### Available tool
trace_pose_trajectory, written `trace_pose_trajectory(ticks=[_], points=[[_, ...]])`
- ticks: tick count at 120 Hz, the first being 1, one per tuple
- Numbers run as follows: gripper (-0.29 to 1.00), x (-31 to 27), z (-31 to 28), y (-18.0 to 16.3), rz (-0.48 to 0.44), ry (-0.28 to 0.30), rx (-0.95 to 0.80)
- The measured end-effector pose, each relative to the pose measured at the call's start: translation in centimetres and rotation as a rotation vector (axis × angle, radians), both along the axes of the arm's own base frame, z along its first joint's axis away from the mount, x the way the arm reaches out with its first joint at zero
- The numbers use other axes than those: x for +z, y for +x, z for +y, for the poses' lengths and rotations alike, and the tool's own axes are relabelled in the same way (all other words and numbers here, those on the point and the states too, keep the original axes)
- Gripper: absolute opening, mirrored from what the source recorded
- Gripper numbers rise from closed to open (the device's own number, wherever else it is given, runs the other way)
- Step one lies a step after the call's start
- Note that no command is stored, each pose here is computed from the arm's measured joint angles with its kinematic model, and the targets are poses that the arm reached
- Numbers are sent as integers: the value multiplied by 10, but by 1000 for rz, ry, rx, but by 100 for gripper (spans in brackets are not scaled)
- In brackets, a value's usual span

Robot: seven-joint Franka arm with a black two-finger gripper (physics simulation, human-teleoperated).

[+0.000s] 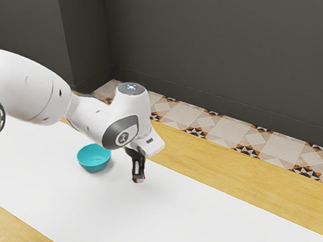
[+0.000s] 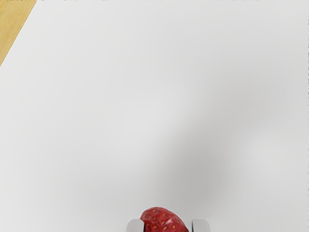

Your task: Take strawberry from the bowl

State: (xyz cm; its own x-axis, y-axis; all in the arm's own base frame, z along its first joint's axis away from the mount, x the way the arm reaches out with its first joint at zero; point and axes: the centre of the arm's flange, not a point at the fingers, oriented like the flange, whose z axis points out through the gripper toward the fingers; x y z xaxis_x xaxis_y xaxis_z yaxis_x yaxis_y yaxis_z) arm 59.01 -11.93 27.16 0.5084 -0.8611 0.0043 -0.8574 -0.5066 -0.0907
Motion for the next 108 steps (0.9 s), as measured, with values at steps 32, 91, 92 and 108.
trace_pose_trajectory(ticks=[32, 91, 92, 108], points=[[27, -10, -11, -2, 11, -14, -6], [66, 236, 55, 72, -189, -88, 223], [66, 243, 62, 71, -189, -91, 238], [68, 310, 141, 37, -159, -125, 429]])
